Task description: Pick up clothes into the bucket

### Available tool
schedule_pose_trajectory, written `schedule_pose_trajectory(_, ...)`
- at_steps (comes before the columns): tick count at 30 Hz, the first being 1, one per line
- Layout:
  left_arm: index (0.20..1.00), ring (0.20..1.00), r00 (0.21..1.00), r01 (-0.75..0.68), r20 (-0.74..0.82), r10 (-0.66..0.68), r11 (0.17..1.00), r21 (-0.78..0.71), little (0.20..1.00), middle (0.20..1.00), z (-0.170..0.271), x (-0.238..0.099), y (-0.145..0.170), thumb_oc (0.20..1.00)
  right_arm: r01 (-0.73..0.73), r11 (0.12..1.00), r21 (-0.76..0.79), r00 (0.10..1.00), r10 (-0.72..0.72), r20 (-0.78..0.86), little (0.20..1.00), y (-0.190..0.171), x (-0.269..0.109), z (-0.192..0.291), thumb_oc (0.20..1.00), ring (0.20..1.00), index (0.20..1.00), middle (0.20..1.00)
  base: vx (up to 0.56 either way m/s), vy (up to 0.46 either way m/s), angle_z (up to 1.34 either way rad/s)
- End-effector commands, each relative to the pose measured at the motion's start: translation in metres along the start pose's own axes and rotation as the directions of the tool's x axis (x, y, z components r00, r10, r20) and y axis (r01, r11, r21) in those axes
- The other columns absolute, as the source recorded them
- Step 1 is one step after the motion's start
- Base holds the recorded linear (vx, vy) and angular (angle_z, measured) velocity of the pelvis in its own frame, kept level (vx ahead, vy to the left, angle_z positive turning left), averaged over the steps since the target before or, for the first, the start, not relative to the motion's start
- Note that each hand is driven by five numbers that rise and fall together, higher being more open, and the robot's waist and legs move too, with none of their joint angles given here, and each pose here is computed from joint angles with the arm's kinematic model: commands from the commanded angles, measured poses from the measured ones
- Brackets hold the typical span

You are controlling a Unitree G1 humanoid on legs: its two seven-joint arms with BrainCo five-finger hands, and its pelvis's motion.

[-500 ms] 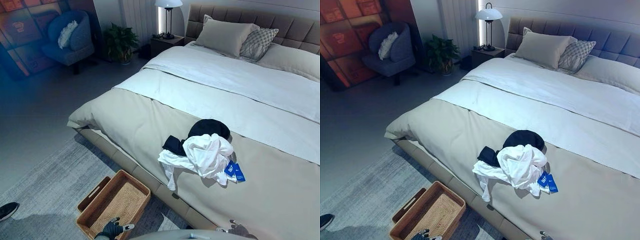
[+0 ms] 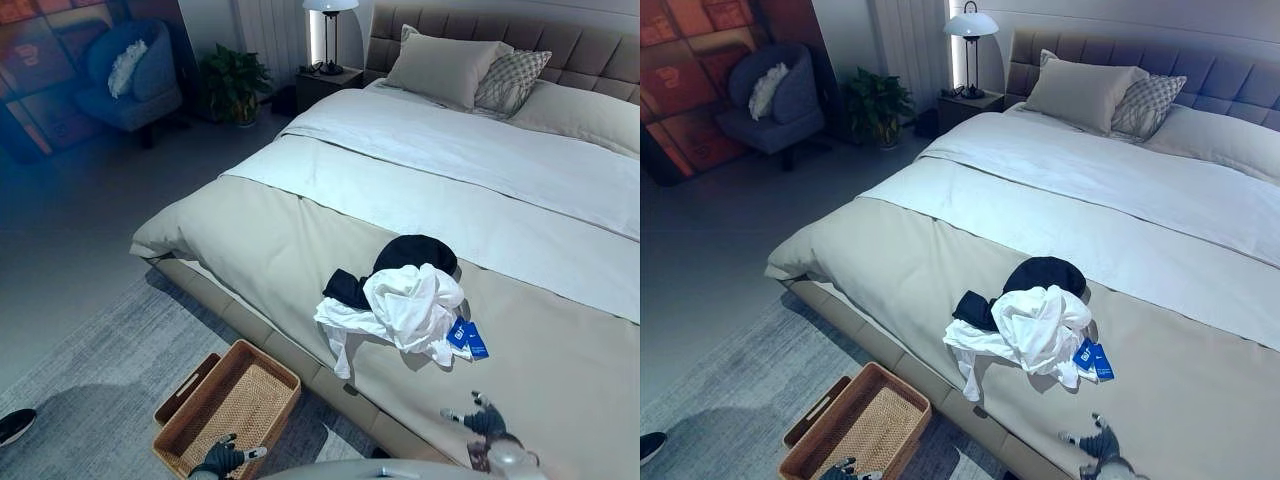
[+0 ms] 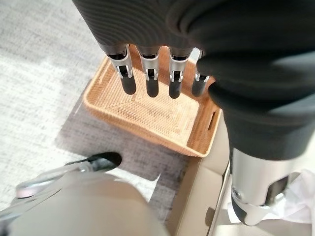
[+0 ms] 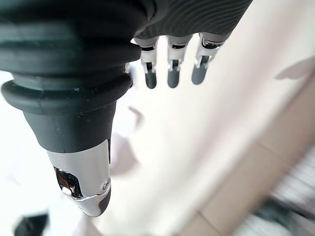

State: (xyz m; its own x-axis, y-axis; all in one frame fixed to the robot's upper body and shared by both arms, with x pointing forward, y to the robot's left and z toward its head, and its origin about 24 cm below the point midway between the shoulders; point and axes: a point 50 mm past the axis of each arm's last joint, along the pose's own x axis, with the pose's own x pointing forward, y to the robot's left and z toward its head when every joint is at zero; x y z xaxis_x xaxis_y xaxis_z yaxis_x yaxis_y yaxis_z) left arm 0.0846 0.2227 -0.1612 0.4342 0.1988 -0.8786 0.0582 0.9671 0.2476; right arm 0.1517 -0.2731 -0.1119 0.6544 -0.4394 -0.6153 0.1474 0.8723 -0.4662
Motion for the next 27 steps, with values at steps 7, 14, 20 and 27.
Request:
schedule_pose_trajectory(7,1.0,1.0,0.984,-0.083,0.156,0.087,0.996,-0.033,1.0,1.0,0.053,0.009,0.006,1.0,0.301,0.932,0.202,0.842,-0.359,0.401,1.0,-0.059,0.014,0.132,1.0,1.0,1.0,1.0,-0.07,0.016,-0.01)
schedule_pose_trajectory(14,1.0,1.0,0.965,-0.074,0.25,0.08,0.997,-0.034,1.0,1.0,0.08,0.009,0.002,1.0,0.384,0.91,0.157,0.77,-0.41,0.489,1.0,-0.077,0.018,0.177,1.0,1.0,1.0,1.0,-0.02,-0.002,0.01)
schedule_pose_trajectory(20,1.0,1.0,0.932,-0.057,0.357,0.065,0.998,-0.031,1.0,1.0,0.11,0.006,-0.003,1.0,0.403,0.911,0.091,0.748,-0.385,0.54,1.0,-0.072,0.022,0.21,1.0,1.0,1.0,1.0,-0.03,-0.004,0.01)
schedule_pose_trajectory(27,1.0,1.0,0.9,-0.029,0.433,0.045,0.999,-0.044,1.0,1.0,0.134,0.002,-0.012,1.0,0.433,0.895,0.107,0.719,-0.414,0.558,1.0,-0.075,0.022,0.245,1.0,1.0,1.0,1.0,-0.02,-0.037,0.04)
